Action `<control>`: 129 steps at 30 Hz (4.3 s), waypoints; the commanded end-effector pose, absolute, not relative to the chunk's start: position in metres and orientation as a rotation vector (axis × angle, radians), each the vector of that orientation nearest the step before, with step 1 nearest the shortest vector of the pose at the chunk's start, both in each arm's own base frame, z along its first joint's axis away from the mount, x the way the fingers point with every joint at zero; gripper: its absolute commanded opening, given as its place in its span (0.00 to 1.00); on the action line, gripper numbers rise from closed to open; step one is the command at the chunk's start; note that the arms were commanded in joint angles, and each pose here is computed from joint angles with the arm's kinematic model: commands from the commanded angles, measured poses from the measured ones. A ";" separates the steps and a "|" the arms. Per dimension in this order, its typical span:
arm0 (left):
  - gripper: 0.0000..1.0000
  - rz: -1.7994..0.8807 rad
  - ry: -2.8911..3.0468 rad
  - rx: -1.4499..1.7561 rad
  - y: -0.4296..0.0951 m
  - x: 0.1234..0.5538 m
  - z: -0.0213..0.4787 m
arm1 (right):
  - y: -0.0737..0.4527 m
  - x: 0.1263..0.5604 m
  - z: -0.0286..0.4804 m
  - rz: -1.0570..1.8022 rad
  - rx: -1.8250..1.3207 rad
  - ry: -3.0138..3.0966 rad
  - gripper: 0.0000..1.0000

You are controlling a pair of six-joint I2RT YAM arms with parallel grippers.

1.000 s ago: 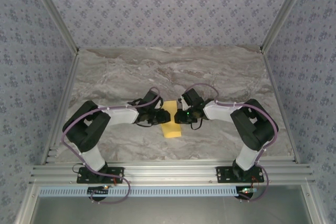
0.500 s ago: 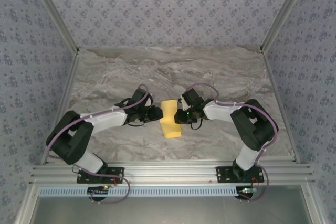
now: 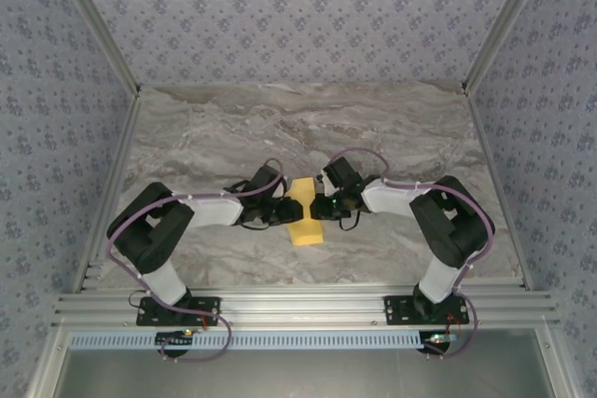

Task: Fold a paper plane with a square sheet of paper (fold left side to right side)
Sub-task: Hold the square sheet of paper at the center of the table, then first fold the square sheet of paper in half at the center of the table, then hold the square sheet of paper at the center of the table.

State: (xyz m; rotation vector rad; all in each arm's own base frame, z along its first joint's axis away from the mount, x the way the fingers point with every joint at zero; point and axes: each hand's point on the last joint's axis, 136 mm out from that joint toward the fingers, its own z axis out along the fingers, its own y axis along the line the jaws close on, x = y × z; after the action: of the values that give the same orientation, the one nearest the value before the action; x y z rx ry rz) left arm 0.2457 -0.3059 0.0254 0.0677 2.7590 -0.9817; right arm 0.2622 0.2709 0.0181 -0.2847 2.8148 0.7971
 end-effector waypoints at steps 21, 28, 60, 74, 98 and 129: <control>0.27 -0.866 2.826 0.047 -0.286 0.224 0.004 | 0.308 0.305 0.047 1.128 -0.265 2.673 0.16; 0.27 -0.878 2.811 0.099 -0.288 0.218 0.011 | 0.293 0.303 0.016 0.968 -0.212 2.803 0.15; 0.31 -1.007 2.557 0.236 -0.285 0.197 0.079 | 0.280 0.286 -0.010 0.858 -0.186 2.912 0.15; 0.28 -1.002 2.619 0.393 -0.327 0.199 0.050 | 0.280 0.285 -0.008 0.851 -0.197 2.916 0.15; 0.26 -0.880 2.792 0.412 -0.313 0.118 0.000 | 0.277 0.284 -0.011 0.834 -0.200 2.925 0.15; 0.35 -1.089 2.507 0.258 -0.292 0.194 0.095 | 0.287 0.284 -0.004 0.881 -0.213 2.905 0.16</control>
State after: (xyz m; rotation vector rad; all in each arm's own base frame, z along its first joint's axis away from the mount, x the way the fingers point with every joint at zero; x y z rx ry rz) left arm 0.1897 -0.2757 0.0815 0.1382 2.5364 -1.0446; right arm 0.2924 0.2985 0.0182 -0.2422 2.8184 0.9918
